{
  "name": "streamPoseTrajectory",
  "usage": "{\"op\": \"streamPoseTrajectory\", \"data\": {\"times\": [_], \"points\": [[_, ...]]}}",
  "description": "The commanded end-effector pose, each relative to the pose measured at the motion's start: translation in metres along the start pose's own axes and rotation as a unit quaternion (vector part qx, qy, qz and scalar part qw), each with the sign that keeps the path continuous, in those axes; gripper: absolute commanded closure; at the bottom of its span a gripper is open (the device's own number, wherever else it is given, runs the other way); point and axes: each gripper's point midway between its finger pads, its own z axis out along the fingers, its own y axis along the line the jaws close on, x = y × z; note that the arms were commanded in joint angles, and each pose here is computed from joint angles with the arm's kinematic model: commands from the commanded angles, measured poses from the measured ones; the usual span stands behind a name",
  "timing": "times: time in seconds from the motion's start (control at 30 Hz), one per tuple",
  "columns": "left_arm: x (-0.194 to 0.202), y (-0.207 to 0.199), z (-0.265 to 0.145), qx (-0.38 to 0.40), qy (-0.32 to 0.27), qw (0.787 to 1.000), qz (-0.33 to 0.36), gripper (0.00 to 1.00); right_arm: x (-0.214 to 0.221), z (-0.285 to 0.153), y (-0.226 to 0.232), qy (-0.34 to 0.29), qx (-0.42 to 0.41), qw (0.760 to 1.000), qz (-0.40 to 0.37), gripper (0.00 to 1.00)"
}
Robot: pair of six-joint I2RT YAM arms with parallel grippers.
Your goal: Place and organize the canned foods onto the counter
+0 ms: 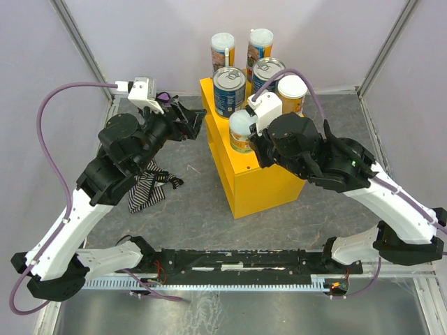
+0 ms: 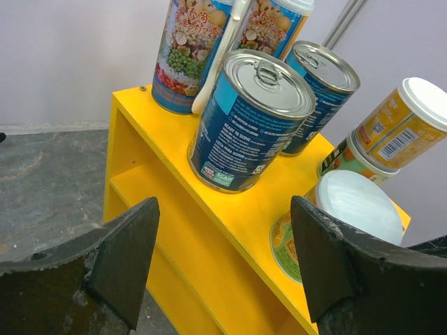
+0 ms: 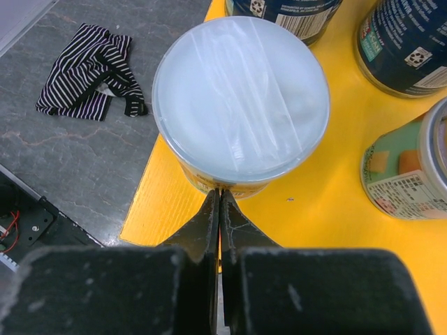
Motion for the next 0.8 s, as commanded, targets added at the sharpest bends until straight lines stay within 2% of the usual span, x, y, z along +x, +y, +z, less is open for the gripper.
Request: {"op": "streamPoseTrajectory", "data": {"times": [0.0, 0.17, 0.37, 0.6, 0.67, 0.77], "points": [[-0.016, 0.005, -0.006, -0.012, -0.029, 0.999, 0.005, 0.18, -0.015, -0.005, 0.006, -0.021, -0.021, 0.999, 0.016, 0.98], [-0.029, 0.029, -0.013, -0.075, -0.062, 0.995, 0.004, 0.19, -0.027, -0.033, 0.004, -0.044, -0.044, 0.998, 0.032, 0.94], [-0.047, 0.068, -0.031, -0.178, -0.117, 0.977, 0.005, 0.19, -0.050, -0.068, -0.006, -0.097, -0.055, 0.993, 0.040, 0.90], [-0.062, 0.080, -0.037, -0.214, -0.137, 0.967, 0.027, 0.19, -0.095, -0.099, -0.026, -0.165, -0.038, 0.985, 0.037, 0.85], [-0.067, 0.081, -0.038, -0.220, -0.139, 0.965, 0.042, 0.19, -0.110, -0.107, -0.037, -0.185, -0.016, 0.982, 0.033, 0.82], [-0.069, 0.085, -0.037, -0.233, -0.135, 0.960, 0.073, 0.19, -0.126, -0.114, -0.055, -0.211, 0.032, 0.977, 0.019, 0.70]]}}
